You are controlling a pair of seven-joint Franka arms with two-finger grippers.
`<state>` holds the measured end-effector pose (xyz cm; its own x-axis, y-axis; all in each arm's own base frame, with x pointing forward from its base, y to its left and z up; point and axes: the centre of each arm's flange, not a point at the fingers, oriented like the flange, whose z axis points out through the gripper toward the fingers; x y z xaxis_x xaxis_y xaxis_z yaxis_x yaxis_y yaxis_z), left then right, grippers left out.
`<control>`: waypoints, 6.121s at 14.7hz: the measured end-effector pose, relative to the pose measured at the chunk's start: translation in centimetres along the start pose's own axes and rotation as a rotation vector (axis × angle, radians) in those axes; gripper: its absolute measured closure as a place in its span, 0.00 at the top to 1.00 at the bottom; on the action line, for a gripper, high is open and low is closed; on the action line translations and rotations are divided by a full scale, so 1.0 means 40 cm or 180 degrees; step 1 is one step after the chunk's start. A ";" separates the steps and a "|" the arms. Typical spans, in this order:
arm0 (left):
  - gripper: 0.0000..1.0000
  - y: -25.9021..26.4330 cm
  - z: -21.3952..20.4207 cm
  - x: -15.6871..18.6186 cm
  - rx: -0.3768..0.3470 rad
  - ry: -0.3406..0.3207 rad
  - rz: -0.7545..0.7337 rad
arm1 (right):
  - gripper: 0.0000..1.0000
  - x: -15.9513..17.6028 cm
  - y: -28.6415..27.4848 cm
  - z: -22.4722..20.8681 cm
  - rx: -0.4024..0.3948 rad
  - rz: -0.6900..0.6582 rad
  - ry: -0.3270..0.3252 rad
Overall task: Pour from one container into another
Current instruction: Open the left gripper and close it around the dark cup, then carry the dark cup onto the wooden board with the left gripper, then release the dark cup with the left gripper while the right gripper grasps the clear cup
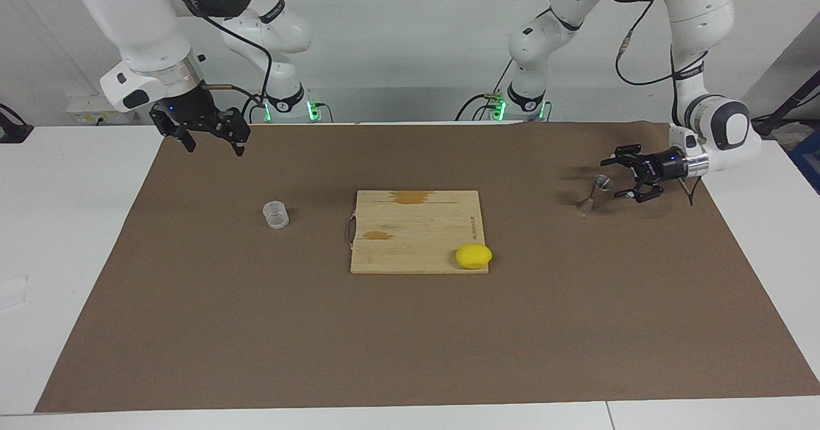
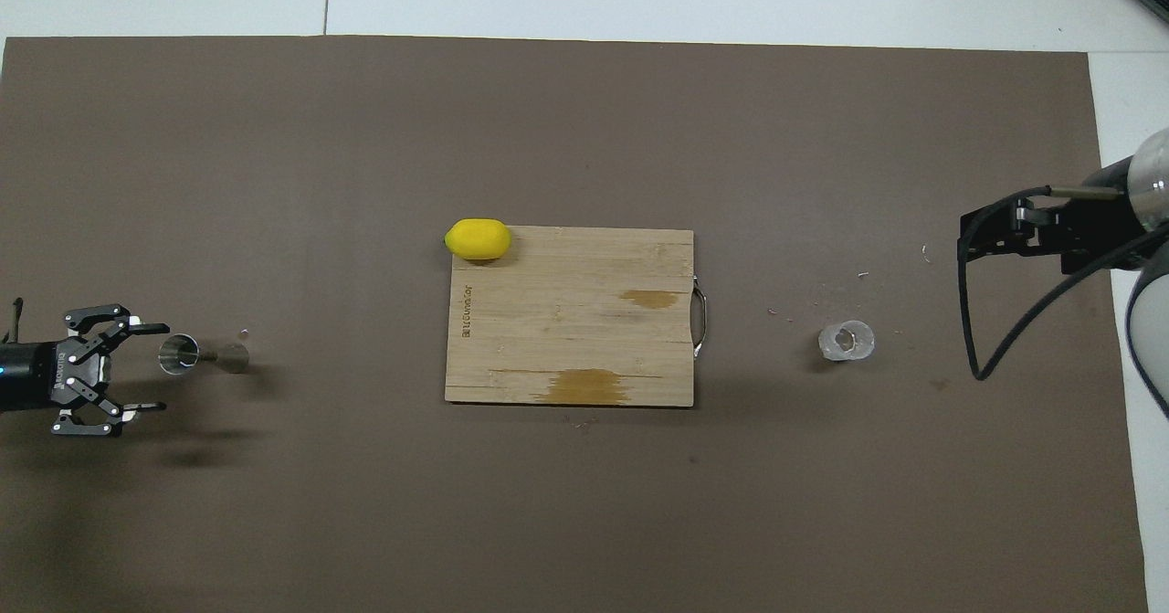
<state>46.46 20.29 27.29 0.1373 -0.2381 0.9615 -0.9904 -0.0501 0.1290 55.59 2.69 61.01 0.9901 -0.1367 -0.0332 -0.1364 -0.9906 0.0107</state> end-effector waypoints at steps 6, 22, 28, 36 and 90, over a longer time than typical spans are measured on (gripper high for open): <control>1.00 -0.021 0.067 0.014 -0.0067 0.0087 0.0025 | 1.00 0.000 0.000 0.000 0.0000 0.0000 0.0000; 0.51 -0.024 0.058 0.003 0.0024 0.0004 0.0077 | 1.00 0.000 0.000 0.000 0.0000 0.0000 0.0000; 0.50 -0.028 0.054 0.010 0.0041 -0.0003 0.0098 | 0.99 0.000 0.000 0.000 0.0000 0.0000 0.0000; 0.50 -0.106 0.268 0.151 -0.0188 0.0234 0.0038 | 1.00 0.000 0.000 0.000 0.0000 0.0000 0.0000; 1.00 0.114 0.830 0.153 0.0492 -0.1034 0.0557 | 1.00 0.010 0.231 0.791 0.1234 0.4206 -0.1492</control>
<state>43.38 -13.59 25.69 -0.0104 -0.5492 0.8356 -0.9884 -0.1210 -0.0919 53.65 -6.72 29.48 0.0457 -0.8462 -0.5309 -0.9970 -0.0720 0.0289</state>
